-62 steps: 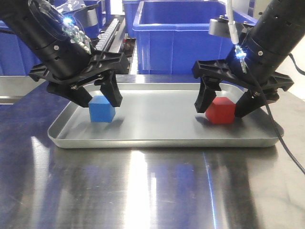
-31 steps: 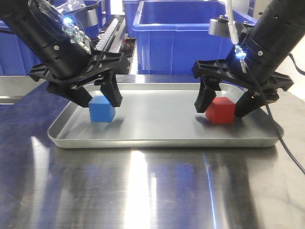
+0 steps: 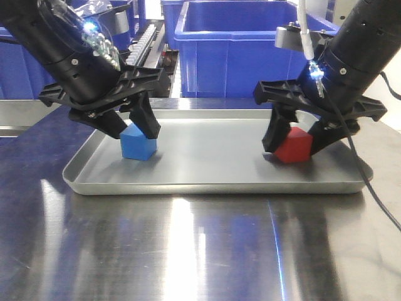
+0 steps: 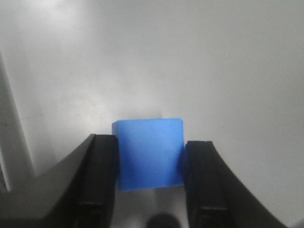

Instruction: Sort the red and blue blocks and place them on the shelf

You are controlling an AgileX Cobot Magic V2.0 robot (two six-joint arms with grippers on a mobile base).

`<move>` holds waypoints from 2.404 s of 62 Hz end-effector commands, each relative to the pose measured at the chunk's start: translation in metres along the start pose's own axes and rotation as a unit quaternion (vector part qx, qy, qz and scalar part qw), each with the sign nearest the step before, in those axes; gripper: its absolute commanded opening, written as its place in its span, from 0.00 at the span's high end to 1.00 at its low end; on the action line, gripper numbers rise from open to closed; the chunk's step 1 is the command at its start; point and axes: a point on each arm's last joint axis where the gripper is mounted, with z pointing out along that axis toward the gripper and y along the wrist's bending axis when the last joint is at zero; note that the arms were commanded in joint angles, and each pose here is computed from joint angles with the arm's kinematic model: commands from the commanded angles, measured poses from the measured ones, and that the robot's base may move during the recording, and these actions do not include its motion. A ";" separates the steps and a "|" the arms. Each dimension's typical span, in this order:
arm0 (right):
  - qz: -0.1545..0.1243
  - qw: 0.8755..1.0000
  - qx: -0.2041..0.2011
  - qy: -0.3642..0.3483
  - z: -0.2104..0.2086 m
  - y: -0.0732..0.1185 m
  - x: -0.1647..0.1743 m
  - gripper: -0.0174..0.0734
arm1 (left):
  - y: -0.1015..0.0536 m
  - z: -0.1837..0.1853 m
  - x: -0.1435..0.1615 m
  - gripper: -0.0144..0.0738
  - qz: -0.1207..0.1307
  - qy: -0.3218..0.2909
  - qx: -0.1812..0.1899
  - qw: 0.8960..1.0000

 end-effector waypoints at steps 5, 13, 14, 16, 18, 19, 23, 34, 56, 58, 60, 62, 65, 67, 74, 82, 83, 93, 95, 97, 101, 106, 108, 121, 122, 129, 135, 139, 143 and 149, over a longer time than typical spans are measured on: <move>0.001 1.000 -0.010 -0.024 -0.015 0.005 -0.009 0.66 | -0.009 -0.019 -0.016 0.67 0.004 -0.053 0.012 0.999; 0.001 1.000 -0.010 -0.021 -0.015 0.005 -0.009 0.75 | -0.009 -0.019 -0.016 0.67 0.005 -0.053 0.011 0.999; 0.001 1.000 -0.010 -0.020 -0.015 0.005 -0.008 0.75 | -0.009 -0.019 -0.016 0.67 0.005 -0.053 0.011 0.999; 0.001 1.000 -0.011 -0.019 -0.015 0.005 -0.009 0.75 | -0.009 -0.019 -0.016 0.67 0.005 -0.053 0.011 0.999; 0.001 1.000 -0.011 -0.016 -0.015 0.005 -0.008 0.75 | -0.009 -0.019 -0.016 0.67 0.005 -0.053 0.011 0.999; 0.001 1.000 -0.011 -0.015 -0.016 0.005 -0.008 0.75 | -0.009 -0.019 -0.016 0.67 0.005 -0.053 0.011 0.999; -0.001 1.000 -0.013 -0.009 -0.017 0.007 -0.009 0.75 | -0.009 -0.019 -0.017 0.67 0.005 -0.054 0.011 0.998; -0.013 1.000 -0.023 -0.005 -0.028 0.014 -0.022 0.75 | -0.010 -0.021 -0.020 0.70 0.006 -0.060 0.013 0.998; -0.065 0.995 -0.028 -0.077 -0.079 0.027 -0.051 0.75 | -0.020 -0.051 -0.047 0.74 0.032 -0.109 0.019 0.993; -0.069 0.993 -0.026 -0.088 -0.084 0.027 -0.052 0.75 | -0.021 -0.057 -0.049 0.74 0.034 -0.118 0.021 0.992; -0.073 0.992 -0.024 -0.097 -0.090 0.028 -0.053 0.75 | -0.023 -0.062 -0.052 0.74 0.036 -0.125 0.022 0.991; -0.078 0.991 -0.022 -0.106 -0.096 0.028 -0.053 0.75 | -0.024 -0.065 -0.054 0.74 0.039 -0.132 0.022 0.990; -0.085 0.988 -0.020 -0.124 -0.107 0.029 -0.054 0.75 | -0.025 -0.074 -0.057 0.74 0.046 -0.144 0.021 0.988; -0.091 0.987 -0.016 -0.135 -0.114 0.029 -0.055 0.75 | -0.026 -0.079 -0.059 0.74 0.051 -0.151 0.020 0.987; -0.110 0.979 -0.007 -0.174 -0.140 0.031 -0.055 0.75 | -0.028 -0.097 -0.062 0.74 0.067 -0.173 0.016 0.982; -0.129 0.966 0.003 -0.223 -0.174 0.033 -0.052 0.75 | -0.029 -0.118 -0.064 0.74 0.084 -0.199 0.010 0.976; -0.131 0.965 0.004 -0.229 -0.178 0.033 -0.052 0.75 | -0.029 -0.122 -0.064 0.74 0.085 -0.203 0.010 0.975; -0.146 0.945 0.008 -0.292 -0.223 0.036 -0.044 0.75 | -0.029 -0.154 -0.066 0.74 0.088 -0.247 0.009 0.965; -0.149 0.941 0.009 -0.303 -0.231 0.036 -0.042 0.75 | -0.028 -0.160 -0.066 0.74 0.087 -0.258 0.008 0.962; -0.151 0.937 0.010 -0.316 -0.239 0.036 -0.040 0.75 | -0.028 -0.166 -0.066 0.74 0.087 -0.267 0.009 0.960; -0.153 0.925 0.008 -0.346 -0.258 0.038 -0.034 0.75 | -0.029 -0.180 -0.066 0.74 0.092 -0.292 0.008 0.952; -0.157 0.910 0.006 -0.383 -0.281 0.039 -0.026 0.75 | -0.030 -0.198 -0.064 0.74 0.100 -0.318 0.007 0.943; -0.158 0.906 0.006 -0.393 -0.288 0.039 -0.024 0.75 | -0.030 -0.204 -0.062 0.74 0.103 -0.324 0.006 0.940; -0.168 0.870 0.010 -0.464 -0.331 0.038 0.001 0.75 | -0.031 -0.236 -0.049 0.74 0.107 -0.385 0.010 0.916; -0.168 0.868 0.010 -0.467 -0.332 0.037 0.003 0.75 | -0.030 -0.238 -0.047 0.74 0.107 -0.390 0.011 0.915; -0.167 0.854 0.007 -0.492 -0.340 0.033 0.025 0.75 | -0.027 -0.250 -0.032 0.74 0.112 -0.425 0.009 0.898; -0.166 0.843 0.005 -0.511 -0.343 0.027 0.047 0.75 | -0.024 -0.261 -0.015 0.74 0.124 -0.450 0.003 0.884; -0.168 0.831 0.005 -0.530 -0.348 0.023 0.066 0.75 | -0.019 -0.268 -0.003 0.74 0.125 -0.467 -0.002 0.876; -0.169 0.820 0.006 -0.547 -0.352 0.019 0.083 0.75 | -0.012 -0.274 0.010 0.74 0.119 -0.480 -0.012 0.869; -0.179 0.808 0.017 -0.561 -0.355 0.012 0.109 0.75 | 0.000 -0.286 0.028 0.74 0.108 -0.502 -0.036 0.857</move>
